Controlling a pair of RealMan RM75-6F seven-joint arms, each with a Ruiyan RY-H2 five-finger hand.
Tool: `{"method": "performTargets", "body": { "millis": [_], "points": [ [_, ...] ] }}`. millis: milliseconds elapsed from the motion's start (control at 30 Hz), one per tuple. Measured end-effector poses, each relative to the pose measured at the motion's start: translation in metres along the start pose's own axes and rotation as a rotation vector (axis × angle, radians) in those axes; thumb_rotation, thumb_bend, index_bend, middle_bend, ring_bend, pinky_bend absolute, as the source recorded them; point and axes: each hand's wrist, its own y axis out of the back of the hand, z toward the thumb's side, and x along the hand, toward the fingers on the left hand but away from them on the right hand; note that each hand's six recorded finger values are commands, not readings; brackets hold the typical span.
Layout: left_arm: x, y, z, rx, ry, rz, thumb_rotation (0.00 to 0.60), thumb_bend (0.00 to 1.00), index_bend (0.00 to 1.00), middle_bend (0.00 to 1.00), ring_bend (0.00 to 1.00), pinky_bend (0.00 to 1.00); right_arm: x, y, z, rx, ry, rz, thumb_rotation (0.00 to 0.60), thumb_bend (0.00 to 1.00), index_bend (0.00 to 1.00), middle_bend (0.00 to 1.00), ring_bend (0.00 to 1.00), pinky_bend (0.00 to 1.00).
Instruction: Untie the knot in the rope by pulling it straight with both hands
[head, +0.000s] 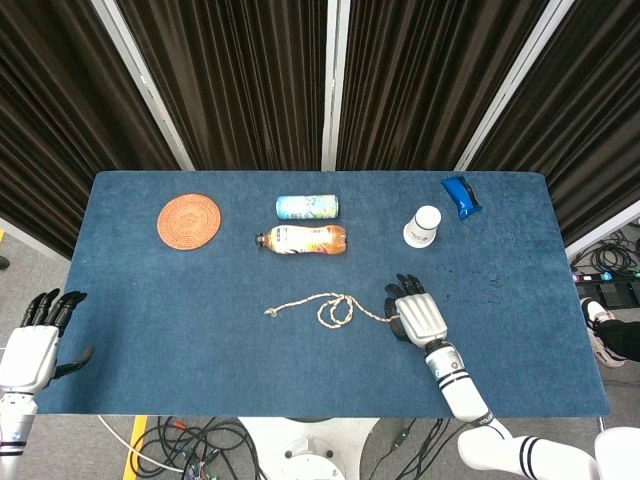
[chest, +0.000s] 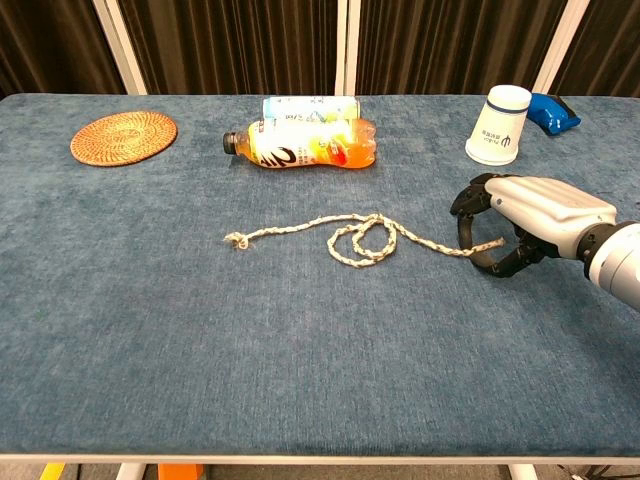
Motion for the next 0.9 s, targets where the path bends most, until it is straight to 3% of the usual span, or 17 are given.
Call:
{"method": "performTargets", "body": {
  "millis": [300, 500, 633, 900],
  "points": [
    [0.038, 0.008, 0.036, -0.048, -0.160, -0.013, 0.600, 0.25, 0.20, 0.12, 0.00, 0.04, 0.002, 0.032, -0.004, 0.028, 0.017, -0.056, 0.600, 0.44, 0.61, 0.21, 0.00, 0.00],
    [0.083, 0.004, 0.098, -0.135, -0.346, -0.089, 0.600, 0.27, 0.29, 0.14, 0.04, 0.05, -0.003, 0.058, -0.003, 0.047, 0.019, -0.084, 0.600, 0.47, 0.62, 0.21, 0.00, 0.00],
    [0.110, -0.012, 0.154, -0.180, -0.460, -0.163, 0.600, 0.28, 0.33, 0.16, 0.05, 0.06, -0.004, 0.067, -0.002, 0.035, 0.012, -0.098, 0.600, 0.48, 0.62, 0.21, 0.00, 0.00],
    [0.132, -0.045, 0.234, -0.190, -0.560, -0.242, 0.600, 0.29, 0.36, 0.16, 0.05, 0.06, -0.003, 0.079, -0.008, 0.032, -0.006, -0.121, 0.600, 0.48, 0.62, 0.21, 0.00, 0.00]
  ]
}}
